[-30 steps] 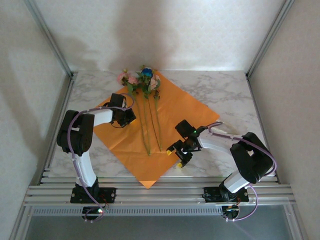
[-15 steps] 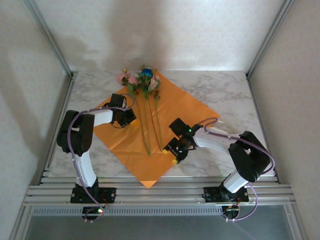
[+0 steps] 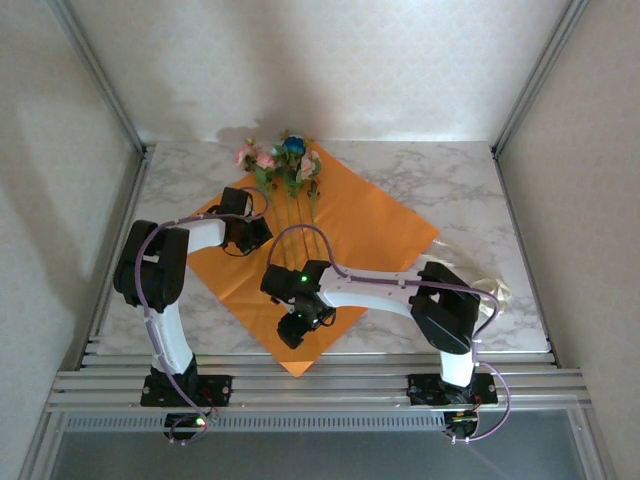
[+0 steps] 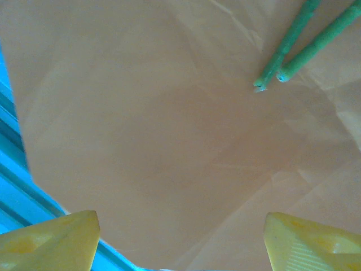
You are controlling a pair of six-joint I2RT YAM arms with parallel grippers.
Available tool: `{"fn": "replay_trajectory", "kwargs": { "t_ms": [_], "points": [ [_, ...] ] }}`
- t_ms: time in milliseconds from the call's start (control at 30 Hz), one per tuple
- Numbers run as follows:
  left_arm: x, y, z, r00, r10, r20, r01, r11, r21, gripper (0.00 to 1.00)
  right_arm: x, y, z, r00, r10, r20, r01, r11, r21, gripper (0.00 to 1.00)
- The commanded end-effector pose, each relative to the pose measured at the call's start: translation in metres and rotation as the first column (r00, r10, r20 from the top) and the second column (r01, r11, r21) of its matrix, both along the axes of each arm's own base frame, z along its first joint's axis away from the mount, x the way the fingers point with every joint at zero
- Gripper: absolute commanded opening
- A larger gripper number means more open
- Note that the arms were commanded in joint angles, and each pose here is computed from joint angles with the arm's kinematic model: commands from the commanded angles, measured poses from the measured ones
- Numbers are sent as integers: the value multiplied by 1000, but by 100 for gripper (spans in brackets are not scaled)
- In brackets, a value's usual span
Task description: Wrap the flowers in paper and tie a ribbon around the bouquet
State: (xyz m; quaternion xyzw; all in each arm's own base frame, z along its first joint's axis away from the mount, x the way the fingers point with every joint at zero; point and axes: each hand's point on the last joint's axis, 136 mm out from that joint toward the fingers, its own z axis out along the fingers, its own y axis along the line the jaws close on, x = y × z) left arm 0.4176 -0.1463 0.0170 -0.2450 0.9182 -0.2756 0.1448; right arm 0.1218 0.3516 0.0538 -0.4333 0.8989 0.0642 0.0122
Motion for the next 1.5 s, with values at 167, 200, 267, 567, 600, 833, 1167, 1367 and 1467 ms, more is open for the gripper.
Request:
{"fn": "replay_trajectory", "kwargs": {
  "t_ms": [167,200,267,567,600,833,1167,1367,1467],
  "points": [
    [-20,-3,-20,996,-11,-90,13,1000,21,0,5,18,-12,996,83,-5,-84,996,-24,79],
    [-20,-4,-20,996,-13,-90,15,1000,21,0,4,17,-15,997,76,-9,-76,996,-35,79],
    [-19,-3,-20,996,-13,-91,15,1000,23,0,1,13,-22,998,69,-7,-69,996,-61,79],
    [-20,-3,-23,995,-17,-98,20,999,27,0,3,-12,-58,1000,26,17,-22,975,-222,75],
    [-21,-3,-23,995,-17,-101,20,999,27,0,3,-15,-62,1000,16,18,-12,972,-235,72],
    [-22,-2,-24,994,-18,-104,21,999,31,0,-3,-25,-82,1000,-25,-5,22,963,-270,55],
    [-21,-1,-23,995,-17,-100,21,999,41,0,7,-8,-53,1000,-11,-18,7,982,-190,35],
    [-15,7,-1,998,1,-59,5,996,91,11,-3,5,-25,974,29,-225,-43,998,-56,28],
    [-23,24,28,999,43,-26,-37,984,172,22,-11,7,-21,955,56,-292,-66,998,-24,27]
  ]
}}
